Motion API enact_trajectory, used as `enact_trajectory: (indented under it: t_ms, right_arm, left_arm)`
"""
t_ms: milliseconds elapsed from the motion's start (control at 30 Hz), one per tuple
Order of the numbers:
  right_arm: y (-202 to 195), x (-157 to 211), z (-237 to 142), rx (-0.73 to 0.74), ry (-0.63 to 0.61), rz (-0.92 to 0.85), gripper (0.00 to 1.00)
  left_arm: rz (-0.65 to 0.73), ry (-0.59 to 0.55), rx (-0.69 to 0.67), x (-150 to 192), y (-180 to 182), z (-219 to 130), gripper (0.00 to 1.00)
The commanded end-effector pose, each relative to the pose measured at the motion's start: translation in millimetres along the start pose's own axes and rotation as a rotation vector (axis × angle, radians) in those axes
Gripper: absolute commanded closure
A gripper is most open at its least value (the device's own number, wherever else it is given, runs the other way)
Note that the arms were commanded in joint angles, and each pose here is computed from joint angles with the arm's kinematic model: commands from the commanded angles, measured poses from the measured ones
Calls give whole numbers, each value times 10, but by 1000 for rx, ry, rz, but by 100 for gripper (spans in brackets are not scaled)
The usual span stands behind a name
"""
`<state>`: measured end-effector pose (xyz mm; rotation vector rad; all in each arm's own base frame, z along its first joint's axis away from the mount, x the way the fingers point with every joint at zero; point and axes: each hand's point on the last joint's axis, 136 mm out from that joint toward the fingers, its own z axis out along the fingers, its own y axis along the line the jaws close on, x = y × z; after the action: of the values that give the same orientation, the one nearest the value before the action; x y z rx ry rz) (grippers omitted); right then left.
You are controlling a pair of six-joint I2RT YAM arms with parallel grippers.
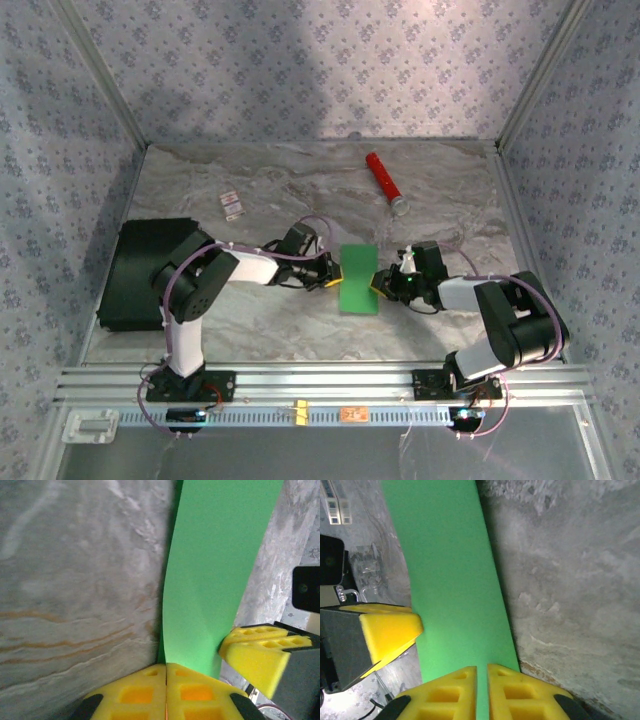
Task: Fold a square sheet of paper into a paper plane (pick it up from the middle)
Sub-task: Third fold the triangle at the center of the table.
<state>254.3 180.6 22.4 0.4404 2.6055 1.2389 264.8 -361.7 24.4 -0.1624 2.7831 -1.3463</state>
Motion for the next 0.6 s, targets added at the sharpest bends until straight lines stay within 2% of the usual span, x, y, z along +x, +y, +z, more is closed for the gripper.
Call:
enact_trajectory:
  t_ms: [0, 200, 367, 500, 567]
  right_arm:
    - [-61, 75, -12, 11, 17, 5, 81]
    - [244, 27, -154, 18, -23, -163, 59]
    - [474, 103, -197, 56, -40, -339, 51]
    - [640, 236, -119, 121, -79, -599, 45]
    - [749, 328, -61, 155, -125, -763, 38]
  left_arm:
    - [18, -26, 57, -45, -175, -142, 96]
    - [-3, -44, 46, -54, -106, -316, 97]
    - [-29, -48, 44, -36, -41, -463, 97]
    - [-33, -46, 49, -27, -40, -518, 97]
    - [-32, -47, 48, -27, -46, -530, 96]
